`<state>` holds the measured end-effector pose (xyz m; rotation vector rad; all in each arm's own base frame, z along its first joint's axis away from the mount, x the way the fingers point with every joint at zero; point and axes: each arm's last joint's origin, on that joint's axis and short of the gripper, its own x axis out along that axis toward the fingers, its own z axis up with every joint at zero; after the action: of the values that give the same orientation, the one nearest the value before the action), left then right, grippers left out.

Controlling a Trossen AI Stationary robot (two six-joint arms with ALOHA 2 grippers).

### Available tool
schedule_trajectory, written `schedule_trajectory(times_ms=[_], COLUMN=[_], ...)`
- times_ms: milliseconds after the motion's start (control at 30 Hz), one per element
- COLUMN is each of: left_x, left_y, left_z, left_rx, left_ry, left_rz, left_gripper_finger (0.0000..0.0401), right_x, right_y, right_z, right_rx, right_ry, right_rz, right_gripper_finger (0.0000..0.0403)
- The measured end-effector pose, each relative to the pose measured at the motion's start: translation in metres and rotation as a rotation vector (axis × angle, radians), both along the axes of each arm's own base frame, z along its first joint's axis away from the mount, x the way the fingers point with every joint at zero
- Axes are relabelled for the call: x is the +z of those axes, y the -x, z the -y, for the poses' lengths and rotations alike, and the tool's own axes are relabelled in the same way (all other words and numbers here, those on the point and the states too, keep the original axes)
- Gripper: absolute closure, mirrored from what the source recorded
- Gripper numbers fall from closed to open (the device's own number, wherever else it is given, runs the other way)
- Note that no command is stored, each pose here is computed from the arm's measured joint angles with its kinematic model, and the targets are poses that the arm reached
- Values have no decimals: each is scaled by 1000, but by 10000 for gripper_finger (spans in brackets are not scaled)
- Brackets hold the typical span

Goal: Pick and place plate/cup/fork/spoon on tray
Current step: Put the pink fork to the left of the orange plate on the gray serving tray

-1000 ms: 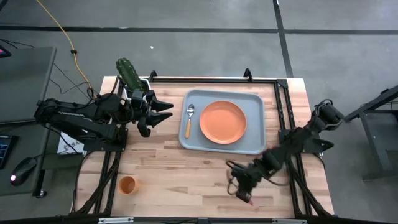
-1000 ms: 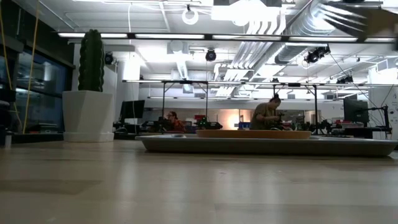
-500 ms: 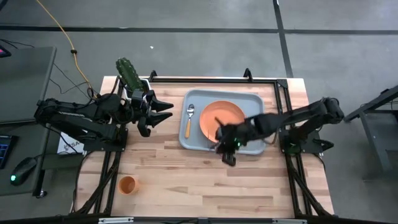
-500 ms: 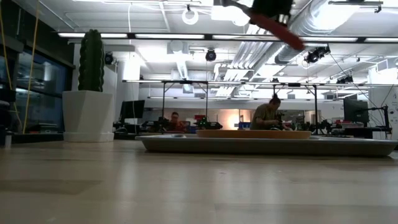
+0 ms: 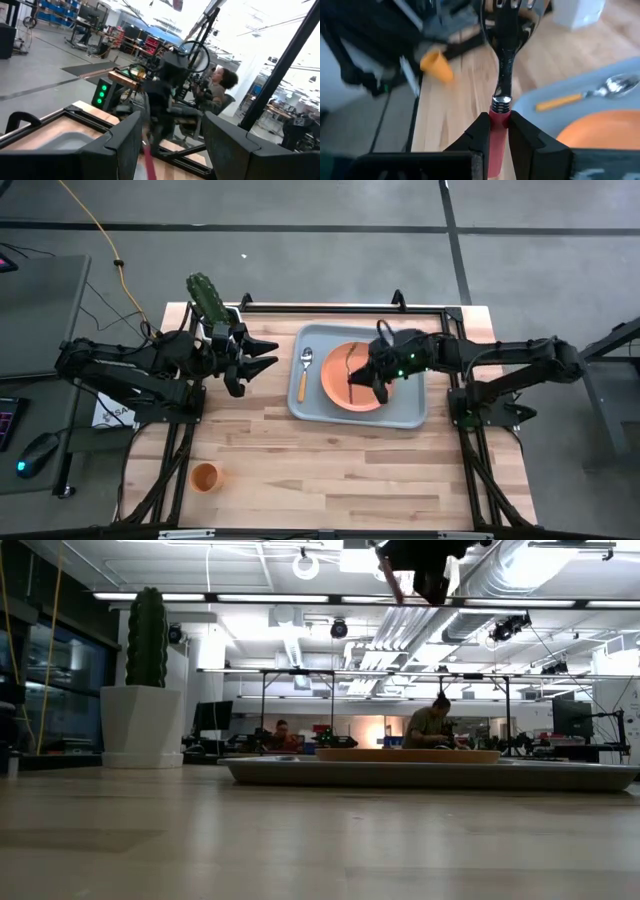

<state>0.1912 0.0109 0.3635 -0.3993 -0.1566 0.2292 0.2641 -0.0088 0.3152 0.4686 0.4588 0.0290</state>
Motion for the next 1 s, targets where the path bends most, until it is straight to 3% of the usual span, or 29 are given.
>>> schedule_trajectory(times_ms=[167,333,500,1000], left_x=[0,0,0,0], left_y=[0,0,0,0], left_z=[0,0,0,0], left_rx=[-2,-2,-3,-3], left_ry=[0,0,0,0], left_rz=[-1,-1,-3,-4], left_gripper_finger=[208,208,208,208], right_x=[7,31,50,52], right_y=[-1,-3,-3,-2], right_z=[16,19,19,17], right_rx=[-48,-22,-2,64], right_ry=[43,172,239,218], right_rz=[155,293,353,326], right_gripper_finger=[367,367,367,367])
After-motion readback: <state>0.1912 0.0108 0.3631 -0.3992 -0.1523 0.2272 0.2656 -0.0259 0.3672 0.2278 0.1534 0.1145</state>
